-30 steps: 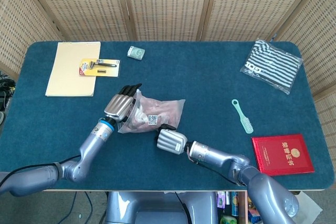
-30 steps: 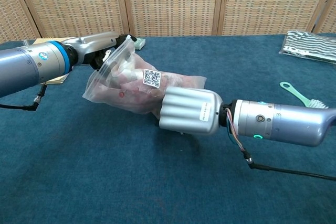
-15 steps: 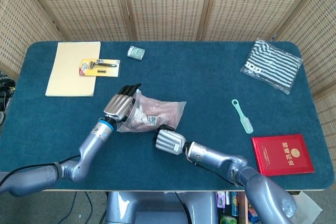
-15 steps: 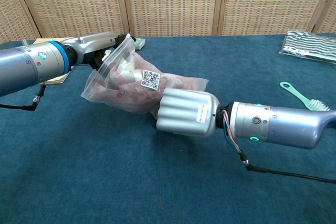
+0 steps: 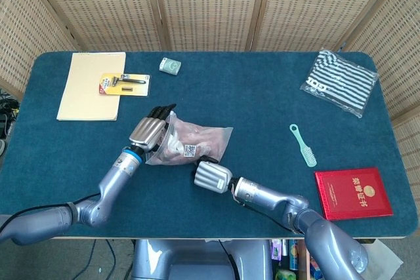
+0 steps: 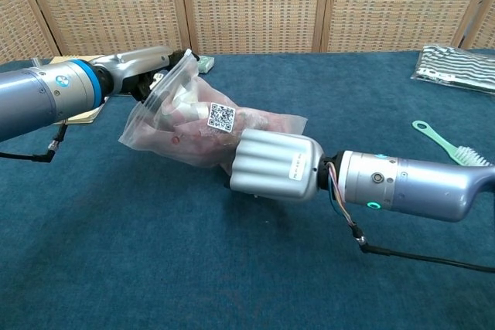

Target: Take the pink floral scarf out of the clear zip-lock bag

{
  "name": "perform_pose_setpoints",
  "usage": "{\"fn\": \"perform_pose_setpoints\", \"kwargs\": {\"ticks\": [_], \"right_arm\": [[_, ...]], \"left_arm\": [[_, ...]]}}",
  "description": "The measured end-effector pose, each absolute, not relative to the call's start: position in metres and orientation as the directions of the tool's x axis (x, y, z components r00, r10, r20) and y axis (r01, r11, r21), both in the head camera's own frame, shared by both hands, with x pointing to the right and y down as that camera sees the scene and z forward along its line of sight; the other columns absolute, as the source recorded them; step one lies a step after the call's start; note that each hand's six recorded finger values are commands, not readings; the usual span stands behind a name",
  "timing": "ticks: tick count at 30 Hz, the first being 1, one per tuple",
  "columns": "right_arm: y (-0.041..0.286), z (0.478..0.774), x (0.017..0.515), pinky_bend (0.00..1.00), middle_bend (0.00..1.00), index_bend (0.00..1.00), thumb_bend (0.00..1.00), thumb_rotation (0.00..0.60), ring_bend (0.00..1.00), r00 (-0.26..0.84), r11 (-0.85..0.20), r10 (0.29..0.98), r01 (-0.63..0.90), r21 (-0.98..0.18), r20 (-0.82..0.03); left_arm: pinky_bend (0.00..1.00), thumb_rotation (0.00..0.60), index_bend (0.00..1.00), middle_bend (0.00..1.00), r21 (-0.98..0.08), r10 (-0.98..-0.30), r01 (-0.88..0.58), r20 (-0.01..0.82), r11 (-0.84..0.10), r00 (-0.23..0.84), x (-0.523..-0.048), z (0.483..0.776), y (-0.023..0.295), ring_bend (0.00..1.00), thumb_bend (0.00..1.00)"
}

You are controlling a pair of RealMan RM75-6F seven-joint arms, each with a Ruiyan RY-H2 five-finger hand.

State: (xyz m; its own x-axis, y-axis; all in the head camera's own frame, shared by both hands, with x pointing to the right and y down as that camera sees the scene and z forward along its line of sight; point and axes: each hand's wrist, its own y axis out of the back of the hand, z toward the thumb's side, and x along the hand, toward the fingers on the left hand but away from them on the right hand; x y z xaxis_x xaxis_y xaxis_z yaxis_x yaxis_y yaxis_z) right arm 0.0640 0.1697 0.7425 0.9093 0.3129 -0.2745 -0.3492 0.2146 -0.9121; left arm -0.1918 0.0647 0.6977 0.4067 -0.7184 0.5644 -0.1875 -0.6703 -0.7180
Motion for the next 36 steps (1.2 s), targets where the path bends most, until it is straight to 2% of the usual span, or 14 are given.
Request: {"fn": "perform_pose_setpoints", "kwargs": {"ticks": [10,17,22,26,29,32,36], "right_arm": [[0.163,0.737,0.087,0.79,0.78,0.72,0.71,0.6,0.69,0.914,0.265,0.292,-0.36,-0.895,-0.281],[0.144,0.729,0.134,0.79,0.78,0.72,0.71,0.6,0.7,0.894,0.302,0.323,-0.409,-0.861,-0.312],[0.13,0.717,0.186,0.79,0.78,0.72,0.71,0.6,0.7,0.86,0.311,0.373,-0.47,-0.826,-0.349],[0.123,0.706,0.232,0.79,0.78,0.72,0.71,0.6,0.7,0.819,0.306,0.423,-0.532,-0.789,-0.388],[0.12,0.701,0.274,0.79,0.78,0.72,0.71,0.6,0.7,0.762,0.272,0.488,-0.597,-0.755,-0.427],[0.12,0.698,0.305,0.79,0.78,0.72,0.71,0.6,0.7,0.709,0.236,0.541,-0.645,-0.727,-0.453],[0.12,0.696,0.324,0.79,0.78,0.72,0.71,0.6,0.7,0.676,0.215,0.573,-0.67,-0.71,-0.463]], "left_arm": [[0.0,0.6,0.69,0.0,-0.745,-0.757,-0.218,0.527,-0.63,0.387,-0.202,0.685,0.047,0.0,0.47],[0.0,0.6,0.69,0.0,-0.795,-0.815,-0.236,0.474,-0.559,0.333,-0.231,0.661,0.017,0.0,0.47],[0.0,0.6,0.69,0.0,-0.831,-0.864,-0.261,0.43,-0.492,0.261,-0.269,0.634,-0.008,0.0,0.47],[0.0,0.6,0.69,0.0,-0.871,-0.906,-0.255,0.388,-0.42,0.167,-0.32,0.607,-0.029,0.0,0.47],[0.0,0.6,0.69,0.0,-0.893,-0.928,-0.254,0.364,-0.372,0.078,-0.366,0.591,-0.039,0.0,0.47],[0.0,0.6,0.69,0.0,-0.896,-0.934,-0.276,0.358,-0.348,0.016,-0.399,0.585,-0.042,0.0,0.47],[0.0,0.6,0.69,0.0,-0.894,-0.93,-0.291,0.367,-0.341,-0.038,-0.43,0.586,-0.042,0.0,0.47]]}}
